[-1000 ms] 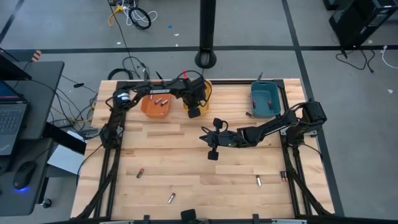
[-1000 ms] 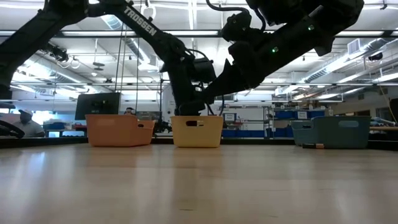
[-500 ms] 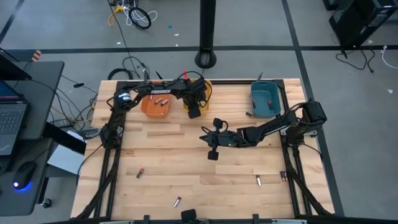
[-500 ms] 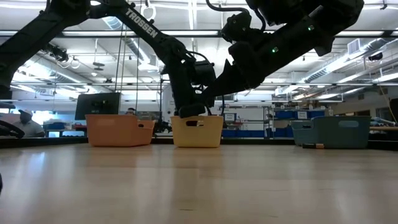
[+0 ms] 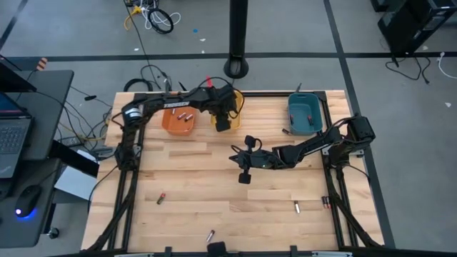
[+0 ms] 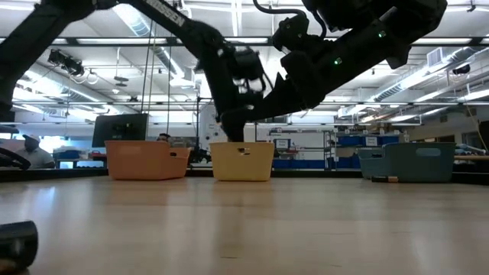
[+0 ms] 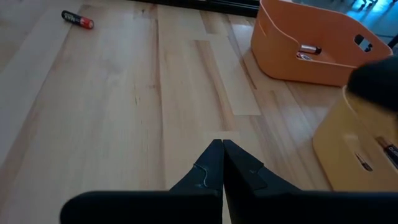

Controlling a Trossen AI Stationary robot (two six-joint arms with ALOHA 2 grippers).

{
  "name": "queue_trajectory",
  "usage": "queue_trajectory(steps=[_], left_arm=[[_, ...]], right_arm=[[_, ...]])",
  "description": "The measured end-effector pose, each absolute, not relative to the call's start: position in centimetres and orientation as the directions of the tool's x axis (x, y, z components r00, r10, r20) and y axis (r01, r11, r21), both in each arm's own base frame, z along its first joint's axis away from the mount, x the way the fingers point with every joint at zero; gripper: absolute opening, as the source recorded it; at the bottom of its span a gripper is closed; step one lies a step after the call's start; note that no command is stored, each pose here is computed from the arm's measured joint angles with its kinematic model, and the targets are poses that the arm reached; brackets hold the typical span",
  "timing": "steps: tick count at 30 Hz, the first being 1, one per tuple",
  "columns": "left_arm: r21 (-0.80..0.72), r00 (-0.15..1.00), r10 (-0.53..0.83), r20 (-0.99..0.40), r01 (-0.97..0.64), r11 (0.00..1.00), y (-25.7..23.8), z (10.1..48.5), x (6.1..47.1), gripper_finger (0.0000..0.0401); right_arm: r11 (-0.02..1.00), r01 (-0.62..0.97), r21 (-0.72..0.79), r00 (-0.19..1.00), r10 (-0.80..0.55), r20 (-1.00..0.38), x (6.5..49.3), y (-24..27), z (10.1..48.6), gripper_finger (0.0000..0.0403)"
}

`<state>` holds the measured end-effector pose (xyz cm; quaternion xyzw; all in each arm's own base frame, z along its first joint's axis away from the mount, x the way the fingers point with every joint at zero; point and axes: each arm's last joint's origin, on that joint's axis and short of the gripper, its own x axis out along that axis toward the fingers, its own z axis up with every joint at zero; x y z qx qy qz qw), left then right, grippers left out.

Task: Sort batteries
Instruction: Put the black battery into the yellow bin

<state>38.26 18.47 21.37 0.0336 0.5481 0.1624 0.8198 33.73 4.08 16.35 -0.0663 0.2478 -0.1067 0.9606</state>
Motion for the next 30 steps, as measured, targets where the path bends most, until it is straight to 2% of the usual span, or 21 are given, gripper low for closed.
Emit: queue_trajectory(steps=[6, 11, 19, 25, 30], left_arm=[[0.26, 0.477, 0.346, -0.808, -0.239, 0.936, 16.3, 26.9, 36.7, 0.0084], [0.278, 0.611, 0.382, -0.694, -0.262, 0.924, 13.6, 28.9, 33.6, 0.005], [0.212, 0.776, 0.42, -0.471, -0.362, 0.907, 9.5, 25.4, 25.5, 0.0021], [0.149, 0.879, 0.368, -0.302, -0.338, 0.929, 6.0, 23.0, 21.6, 0.002], [0.103, 0.92, 0.325, -0.219, -0.309, 0.945, 4.3, 22.1, 20.0, 0.002]], right_arm=[[0.969, 0.174, -0.176, 0.858, -0.237, -0.456, 33.8, 4.1, 16.4, 0.0011], [0.966, 0.183, -0.183, 0.831, -0.252, -0.496, 33.3, 3.6, 16.6, 0.001], [0.922, 0.346, -0.174, 0.635, -0.367, -0.68, 29.4, -0.7, 18.8, 0.001], [0.882, 0.469, -0.047, 0.44, -0.279, -0.854, 25.9, -5.5, 19.0, 0.0025], [0.848, 0.521, -0.098, 0.258, -0.266, -0.929, 23.9, -8.6, 17.7, 0.0064]])
